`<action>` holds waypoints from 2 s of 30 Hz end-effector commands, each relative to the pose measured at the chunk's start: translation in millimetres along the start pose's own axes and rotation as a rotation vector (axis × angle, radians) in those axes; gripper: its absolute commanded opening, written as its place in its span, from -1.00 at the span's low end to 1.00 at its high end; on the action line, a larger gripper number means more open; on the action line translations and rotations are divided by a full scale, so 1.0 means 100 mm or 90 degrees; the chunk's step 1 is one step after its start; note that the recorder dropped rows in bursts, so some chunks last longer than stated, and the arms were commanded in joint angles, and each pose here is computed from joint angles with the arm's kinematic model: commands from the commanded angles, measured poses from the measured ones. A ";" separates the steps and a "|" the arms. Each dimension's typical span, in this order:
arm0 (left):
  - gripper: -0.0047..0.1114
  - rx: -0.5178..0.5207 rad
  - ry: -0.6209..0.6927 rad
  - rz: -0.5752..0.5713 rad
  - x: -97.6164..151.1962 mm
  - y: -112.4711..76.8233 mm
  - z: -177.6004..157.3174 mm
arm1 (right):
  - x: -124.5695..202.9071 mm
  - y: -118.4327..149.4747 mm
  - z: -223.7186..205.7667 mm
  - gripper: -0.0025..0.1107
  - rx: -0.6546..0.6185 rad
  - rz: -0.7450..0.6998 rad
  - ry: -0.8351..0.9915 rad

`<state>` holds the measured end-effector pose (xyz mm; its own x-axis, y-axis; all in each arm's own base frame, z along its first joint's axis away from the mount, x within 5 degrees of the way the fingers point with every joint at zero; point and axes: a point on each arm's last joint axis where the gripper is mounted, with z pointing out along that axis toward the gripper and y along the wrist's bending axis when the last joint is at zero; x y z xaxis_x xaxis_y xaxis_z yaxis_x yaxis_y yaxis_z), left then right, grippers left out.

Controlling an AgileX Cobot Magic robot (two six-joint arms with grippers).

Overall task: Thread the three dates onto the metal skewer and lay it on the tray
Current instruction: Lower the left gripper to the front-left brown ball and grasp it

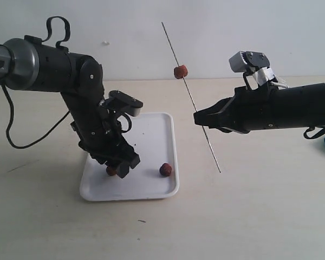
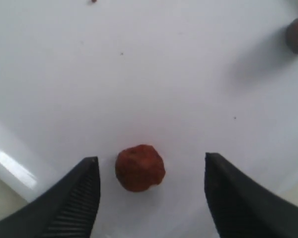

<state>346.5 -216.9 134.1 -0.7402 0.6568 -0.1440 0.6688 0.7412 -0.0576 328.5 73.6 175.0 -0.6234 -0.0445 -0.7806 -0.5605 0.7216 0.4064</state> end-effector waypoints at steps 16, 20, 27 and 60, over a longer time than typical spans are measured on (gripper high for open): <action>0.08 -0.001 0.005 -0.022 0.00 0.00 0.14 | -0.02 0.02 -0.03 -0.96 -0.009 -0.004 -0.010; -0.10 -0.001 0.006 -0.022 0.00 -0.01 0.14 | -0.02 0.02 -0.03 -0.96 -0.009 -0.004 -0.010; -0.11 0.001 0.012 -0.022 0.01 -0.01 0.14 | -0.02 0.02 -0.03 -0.96 -0.009 -0.004 -0.010; -0.37 0.003 0.021 -0.034 0.02 -0.01 0.14 | -0.02 0.02 -0.03 -0.96 -0.009 -0.004 -0.010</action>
<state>348.0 -217.5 120.9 -0.7739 0.6211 -0.1240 0.6309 0.7732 -0.0645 328.4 73.8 175.1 -0.6230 -0.0440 -0.7810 -0.5618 0.7198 0.4076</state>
